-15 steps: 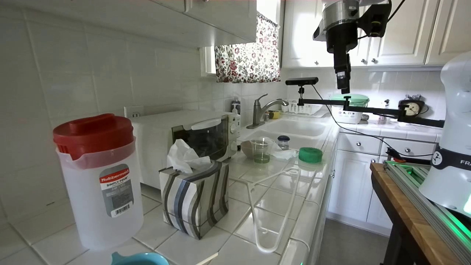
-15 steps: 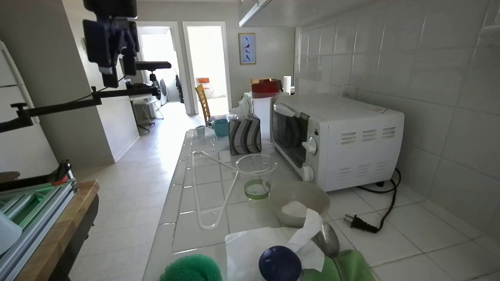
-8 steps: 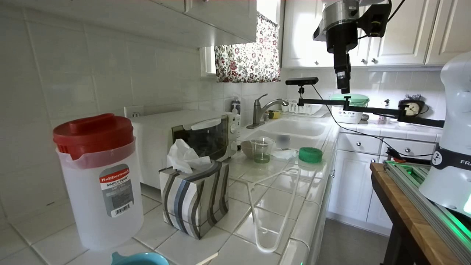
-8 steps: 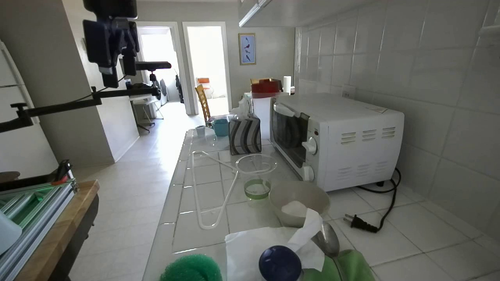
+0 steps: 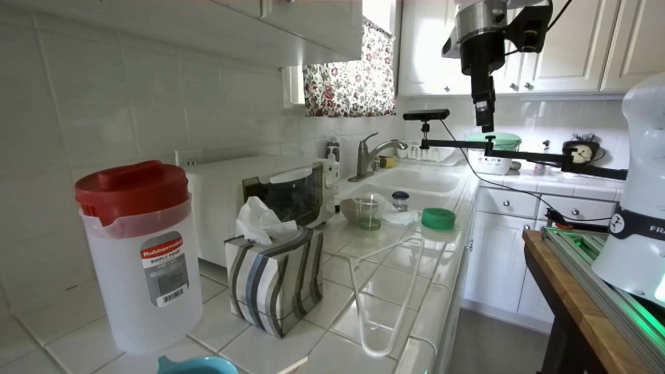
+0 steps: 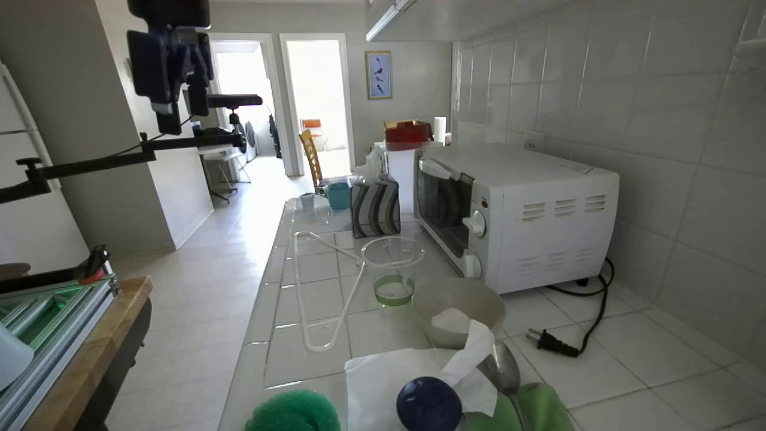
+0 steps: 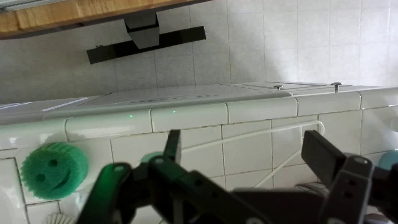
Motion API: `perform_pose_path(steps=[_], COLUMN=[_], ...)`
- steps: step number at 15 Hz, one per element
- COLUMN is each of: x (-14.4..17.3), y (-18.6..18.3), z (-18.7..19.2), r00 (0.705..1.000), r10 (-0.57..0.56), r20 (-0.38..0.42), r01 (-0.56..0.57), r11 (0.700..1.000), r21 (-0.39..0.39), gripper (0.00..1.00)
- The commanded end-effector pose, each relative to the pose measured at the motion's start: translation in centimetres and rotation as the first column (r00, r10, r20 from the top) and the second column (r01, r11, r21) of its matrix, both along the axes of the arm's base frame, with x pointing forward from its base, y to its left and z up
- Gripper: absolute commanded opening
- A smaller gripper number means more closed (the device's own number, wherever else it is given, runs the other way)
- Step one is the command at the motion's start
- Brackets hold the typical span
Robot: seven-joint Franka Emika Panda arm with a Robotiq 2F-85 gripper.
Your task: Turn the knob on the small oven
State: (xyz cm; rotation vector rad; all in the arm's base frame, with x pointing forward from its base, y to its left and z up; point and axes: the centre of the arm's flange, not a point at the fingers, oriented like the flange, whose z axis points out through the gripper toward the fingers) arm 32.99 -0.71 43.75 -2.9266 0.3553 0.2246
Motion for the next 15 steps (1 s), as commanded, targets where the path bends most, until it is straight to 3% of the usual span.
perform_pose_path(steps=[1, 5, 7, 12, 15], x=[0.0, 1.2, 1.6, 3.4, 3.8], y=[0.0, -2.1, -4.5, -10.0, -9.2], z=[0.0, 0.1, 0.8, 1.6, 2.6], r00=[1.0, 0.999, 0.992, 0.949, 0.927], r10=[0.0, -0.027, -0.079, -0.183, -0.202], r20=[0.0, 0.029, 0.095, 0.258, 0.317], r01=[0.0, 0.028, 0.088, 0.21, 0.232], r11=[1.0, 0.998, 0.991, 0.974, 0.971], r21=[0.0, -0.057, -0.098, -0.083, -0.06], gripper=[1.0, 1.0, 1.0, 1.0, 1.0])
